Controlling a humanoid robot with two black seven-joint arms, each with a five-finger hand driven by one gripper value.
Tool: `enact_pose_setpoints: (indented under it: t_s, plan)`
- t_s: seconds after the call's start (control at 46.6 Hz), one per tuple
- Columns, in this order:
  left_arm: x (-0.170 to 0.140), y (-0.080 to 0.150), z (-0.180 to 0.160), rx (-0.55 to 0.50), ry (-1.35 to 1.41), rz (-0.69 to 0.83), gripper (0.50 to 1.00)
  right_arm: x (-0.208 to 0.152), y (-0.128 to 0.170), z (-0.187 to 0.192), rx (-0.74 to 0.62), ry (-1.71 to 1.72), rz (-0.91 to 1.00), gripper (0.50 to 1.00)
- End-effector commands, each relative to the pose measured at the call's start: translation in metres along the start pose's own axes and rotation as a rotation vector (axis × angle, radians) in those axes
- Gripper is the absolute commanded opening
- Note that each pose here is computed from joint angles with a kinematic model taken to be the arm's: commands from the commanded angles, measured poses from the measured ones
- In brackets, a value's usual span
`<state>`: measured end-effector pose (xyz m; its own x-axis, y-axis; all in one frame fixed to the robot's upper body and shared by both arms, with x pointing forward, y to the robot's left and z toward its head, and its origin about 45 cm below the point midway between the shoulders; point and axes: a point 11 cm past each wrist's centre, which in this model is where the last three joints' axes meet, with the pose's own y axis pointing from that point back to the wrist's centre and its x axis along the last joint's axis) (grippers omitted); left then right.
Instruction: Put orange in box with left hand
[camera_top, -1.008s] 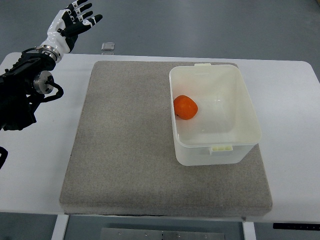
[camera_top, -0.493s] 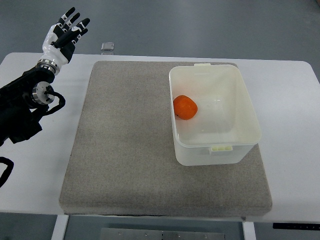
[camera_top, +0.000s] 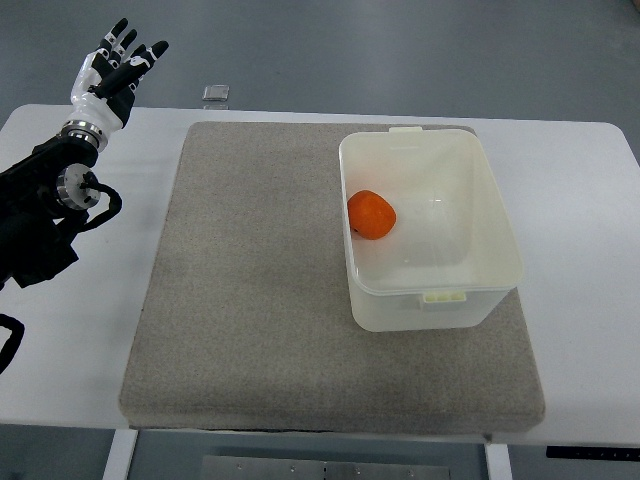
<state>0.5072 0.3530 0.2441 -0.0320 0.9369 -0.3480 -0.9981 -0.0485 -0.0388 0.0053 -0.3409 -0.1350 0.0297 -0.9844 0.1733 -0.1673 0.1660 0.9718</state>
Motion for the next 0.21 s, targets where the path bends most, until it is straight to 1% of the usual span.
enact_pose_setpoints:
  t_s: [0.0,0.193]
  plan:
    - [-0.0011,-0.0006,0.0008,-0.001,-0.002,-0.003,0.994,0.0000,0.0000,0.0000,0.000,0.000,0.000,0.926]
    - [-0.0022,-0.0008,0.0006,-0.002,0.004,-0.004,0.994,-0.0004,0.0001,0.0011,-0.002,0.004,-0.004,0.926]
